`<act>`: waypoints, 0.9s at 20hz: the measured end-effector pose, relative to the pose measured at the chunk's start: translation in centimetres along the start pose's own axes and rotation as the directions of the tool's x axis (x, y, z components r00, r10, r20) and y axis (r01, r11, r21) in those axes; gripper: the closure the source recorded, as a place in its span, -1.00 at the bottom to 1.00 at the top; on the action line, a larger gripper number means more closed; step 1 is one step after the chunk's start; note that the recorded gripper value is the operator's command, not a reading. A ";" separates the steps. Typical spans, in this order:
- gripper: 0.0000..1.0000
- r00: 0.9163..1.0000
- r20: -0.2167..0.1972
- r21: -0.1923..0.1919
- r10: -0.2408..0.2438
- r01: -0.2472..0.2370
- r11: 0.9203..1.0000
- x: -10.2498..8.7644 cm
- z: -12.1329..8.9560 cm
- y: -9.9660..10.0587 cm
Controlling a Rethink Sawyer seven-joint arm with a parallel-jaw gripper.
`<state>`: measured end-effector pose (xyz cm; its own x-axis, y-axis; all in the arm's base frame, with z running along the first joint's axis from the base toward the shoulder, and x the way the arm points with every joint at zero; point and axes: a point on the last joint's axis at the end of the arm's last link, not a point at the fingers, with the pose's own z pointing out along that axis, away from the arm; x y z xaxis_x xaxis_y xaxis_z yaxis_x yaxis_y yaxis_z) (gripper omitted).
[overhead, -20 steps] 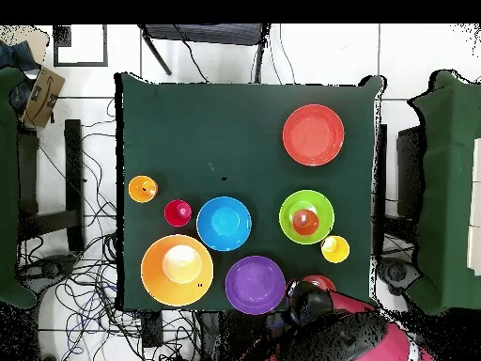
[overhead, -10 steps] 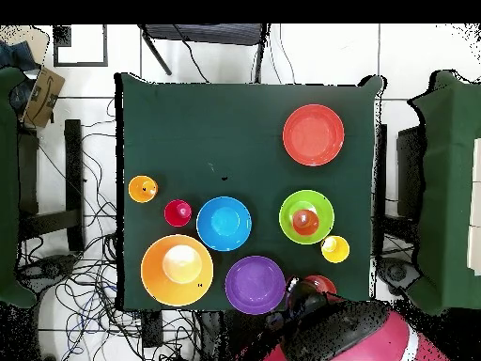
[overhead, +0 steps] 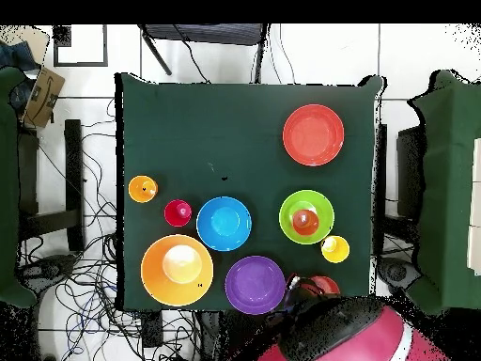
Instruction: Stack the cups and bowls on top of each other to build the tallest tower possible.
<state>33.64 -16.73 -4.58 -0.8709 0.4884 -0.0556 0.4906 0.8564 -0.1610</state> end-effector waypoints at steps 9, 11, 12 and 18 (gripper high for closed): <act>1.00 1.000 -0.006 0.022 -0.025 0.025 0.999 -0.8 -5.3 1.2; 1.00 0.999 -0.021 0.038 -0.049 0.050 0.998 -1.3 -7.1 2.0; 1.00 0.997 -0.034 0.050 -0.069 0.070 0.996 -1.6 -8.5 2.7; 1.00 0.988 -0.064 0.084 -0.141 0.146 0.986 -2.2 -13.3 5.8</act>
<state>38.79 -10.59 7.68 -0.9276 0.3723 0.0310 0.3535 0.9015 -0.2496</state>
